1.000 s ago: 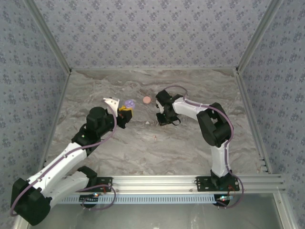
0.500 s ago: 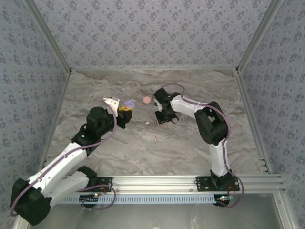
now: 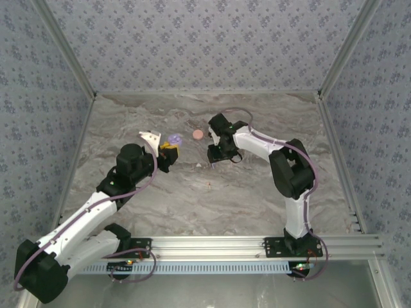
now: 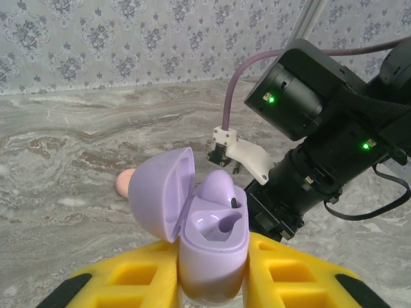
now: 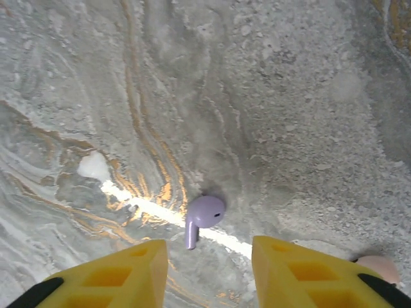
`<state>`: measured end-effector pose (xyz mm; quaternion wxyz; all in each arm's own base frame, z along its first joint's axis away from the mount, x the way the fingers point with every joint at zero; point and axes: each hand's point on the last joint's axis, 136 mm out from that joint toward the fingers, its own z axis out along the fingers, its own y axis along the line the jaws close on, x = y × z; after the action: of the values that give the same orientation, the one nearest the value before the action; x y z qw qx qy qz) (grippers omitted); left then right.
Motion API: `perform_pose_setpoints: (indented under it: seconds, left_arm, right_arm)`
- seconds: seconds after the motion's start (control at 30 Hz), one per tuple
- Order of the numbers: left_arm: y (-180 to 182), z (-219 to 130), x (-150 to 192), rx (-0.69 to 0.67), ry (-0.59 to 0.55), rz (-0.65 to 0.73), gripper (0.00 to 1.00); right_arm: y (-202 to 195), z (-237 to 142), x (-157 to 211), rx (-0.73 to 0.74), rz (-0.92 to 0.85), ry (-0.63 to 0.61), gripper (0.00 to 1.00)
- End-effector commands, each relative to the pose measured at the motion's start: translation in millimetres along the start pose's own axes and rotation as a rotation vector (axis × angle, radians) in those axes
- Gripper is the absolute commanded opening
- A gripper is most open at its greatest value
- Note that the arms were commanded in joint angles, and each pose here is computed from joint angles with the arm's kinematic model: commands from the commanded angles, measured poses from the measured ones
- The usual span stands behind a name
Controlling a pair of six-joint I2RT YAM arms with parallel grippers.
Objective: Insert the wireless bluetooth earbuds into the charging case
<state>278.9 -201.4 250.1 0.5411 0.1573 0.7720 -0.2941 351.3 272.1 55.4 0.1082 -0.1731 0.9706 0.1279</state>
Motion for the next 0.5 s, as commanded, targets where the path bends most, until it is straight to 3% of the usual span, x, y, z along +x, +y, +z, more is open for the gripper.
perform_pose_setpoints:
  seconds: [0.0,0.47]
  left_arm:
    - [-10,-5,-28,0.033,-0.079,0.015,0.26]
    - [-10,-3,-25,0.035,-0.073,0.015,0.26]
  right_arm:
    - [7,-2,-4,-0.039,0.063,0.009,0.44]
    - [1,21,-2,-0.008,0.135,0.092,0.45]
